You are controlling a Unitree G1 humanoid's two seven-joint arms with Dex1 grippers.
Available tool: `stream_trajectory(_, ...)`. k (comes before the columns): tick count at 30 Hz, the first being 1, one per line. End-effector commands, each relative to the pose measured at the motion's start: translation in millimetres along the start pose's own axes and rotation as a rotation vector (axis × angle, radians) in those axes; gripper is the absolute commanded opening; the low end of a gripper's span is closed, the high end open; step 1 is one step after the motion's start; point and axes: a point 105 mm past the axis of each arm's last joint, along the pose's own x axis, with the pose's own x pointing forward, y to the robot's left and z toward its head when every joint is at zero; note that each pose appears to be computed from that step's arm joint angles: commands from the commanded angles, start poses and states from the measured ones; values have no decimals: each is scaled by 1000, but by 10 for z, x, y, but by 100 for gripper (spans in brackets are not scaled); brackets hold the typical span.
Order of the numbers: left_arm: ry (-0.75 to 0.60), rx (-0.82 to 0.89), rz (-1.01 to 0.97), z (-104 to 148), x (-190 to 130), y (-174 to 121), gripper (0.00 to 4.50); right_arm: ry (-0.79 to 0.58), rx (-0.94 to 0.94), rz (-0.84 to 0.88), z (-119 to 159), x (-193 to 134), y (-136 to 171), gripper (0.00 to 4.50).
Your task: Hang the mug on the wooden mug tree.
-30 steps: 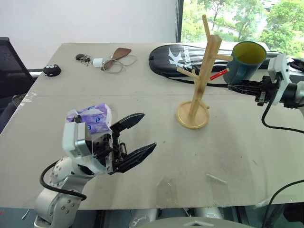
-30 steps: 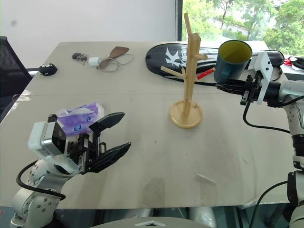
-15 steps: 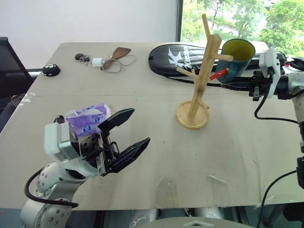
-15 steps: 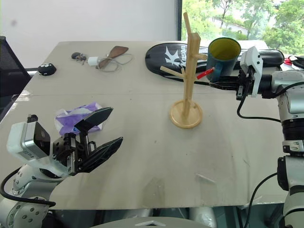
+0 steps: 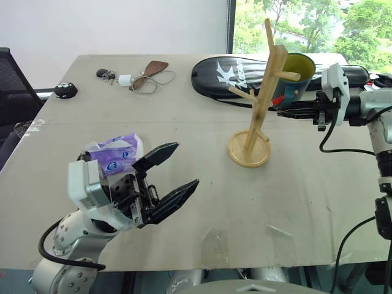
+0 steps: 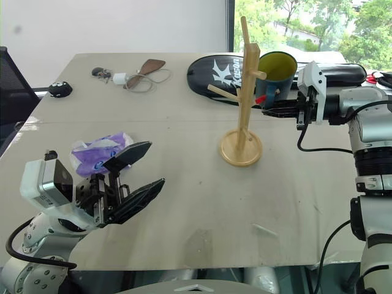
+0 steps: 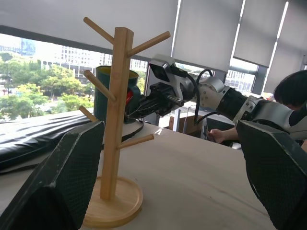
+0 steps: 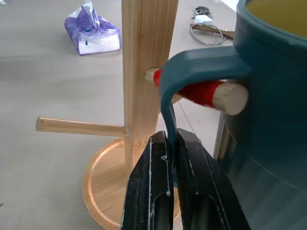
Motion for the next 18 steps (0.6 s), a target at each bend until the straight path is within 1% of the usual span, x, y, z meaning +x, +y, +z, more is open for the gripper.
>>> stream_trajectory(1, -25, 31, -21, 64, 16, -65, 450, -17, -78, -10, 132, -25, -32, 136)
stream_trajectory(3, -23, 34, -18, 67, 3, -66, 450, -31, -92, -34, 150, -53, -41, 211)
stream_trajectory(4, -23, 34, -16, 68, -2, -64, 450, -38, -89, -43, 161, -76, -41, 264)
stream_trajectory(5, -22, 35, -15, 69, -5, -61, 450, -41, -89, -45, 172, -102, -33, 334)
stream_trajectory(6, -20, 34, -15, 70, -7, -57, 450, -45, -85, -46, 192, -149, -11, 366)
stream_trajectory(10, -11, 23, -9, 52, -22, -38, 450, -39, -70, -73, 236, -321, 64, 366)
stream_trajectory(18, 26, 4, 6, -25, -39, 12, 450, -73, -4, -263, 217, -595, 141, 366)
